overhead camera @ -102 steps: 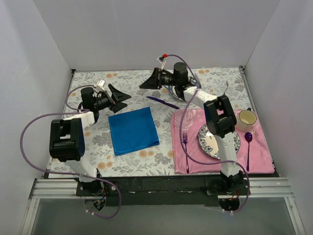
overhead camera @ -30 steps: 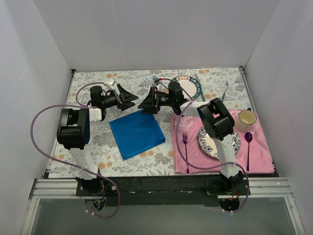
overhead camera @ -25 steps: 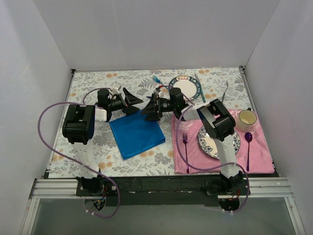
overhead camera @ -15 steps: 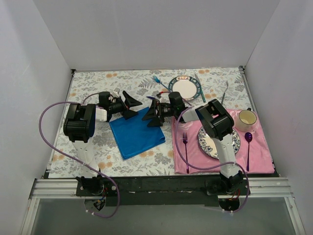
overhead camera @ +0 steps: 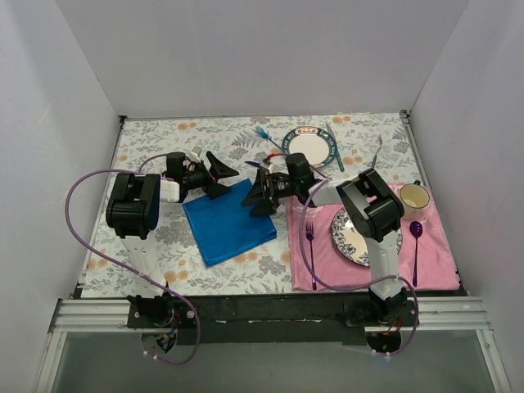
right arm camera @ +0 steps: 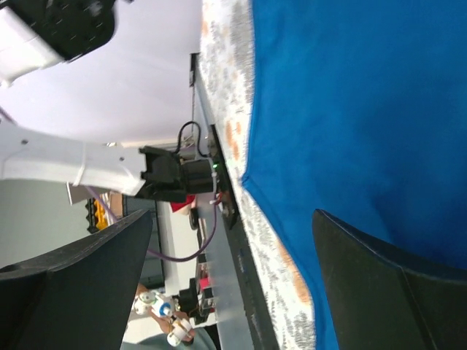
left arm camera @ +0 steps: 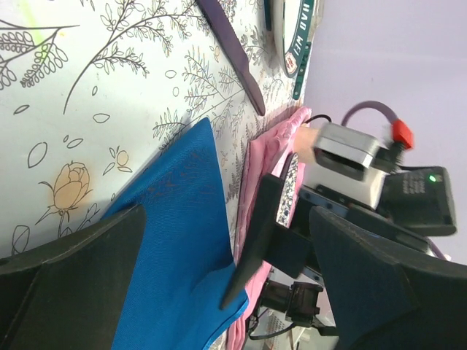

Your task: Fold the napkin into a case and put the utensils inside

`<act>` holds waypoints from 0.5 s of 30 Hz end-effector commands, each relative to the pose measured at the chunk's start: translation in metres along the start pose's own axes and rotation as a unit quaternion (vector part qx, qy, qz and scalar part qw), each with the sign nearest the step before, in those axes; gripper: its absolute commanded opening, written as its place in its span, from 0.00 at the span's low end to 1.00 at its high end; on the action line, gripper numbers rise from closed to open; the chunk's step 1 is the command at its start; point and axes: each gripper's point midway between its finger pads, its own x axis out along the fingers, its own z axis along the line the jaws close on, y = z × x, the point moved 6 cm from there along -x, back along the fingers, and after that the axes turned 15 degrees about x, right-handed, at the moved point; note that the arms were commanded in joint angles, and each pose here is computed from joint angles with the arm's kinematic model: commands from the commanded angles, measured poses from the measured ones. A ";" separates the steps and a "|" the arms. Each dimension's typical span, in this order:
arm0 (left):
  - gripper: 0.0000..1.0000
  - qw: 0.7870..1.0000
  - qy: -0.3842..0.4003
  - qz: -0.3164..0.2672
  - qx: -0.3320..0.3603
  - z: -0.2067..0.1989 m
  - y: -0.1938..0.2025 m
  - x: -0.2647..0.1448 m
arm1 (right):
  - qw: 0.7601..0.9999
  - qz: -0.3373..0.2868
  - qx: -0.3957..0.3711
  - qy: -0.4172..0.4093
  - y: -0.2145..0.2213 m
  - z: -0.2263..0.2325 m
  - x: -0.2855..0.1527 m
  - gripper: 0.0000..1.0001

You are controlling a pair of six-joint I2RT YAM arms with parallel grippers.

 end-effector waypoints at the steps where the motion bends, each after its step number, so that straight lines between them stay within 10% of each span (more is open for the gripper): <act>1: 0.98 0.997 -0.076 -0.007 -0.007 0.025 0.009 0.000 | 0.997 0.032 -0.045 -0.047 0.022 0.035 -0.003 0.99; 15: 0.98 0.995 -0.094 -0.007 -0.006 0.031 0.012 -0.002 | 0.998 0.052 0.044 0.014 0.054 -0.036 -0.002 0.99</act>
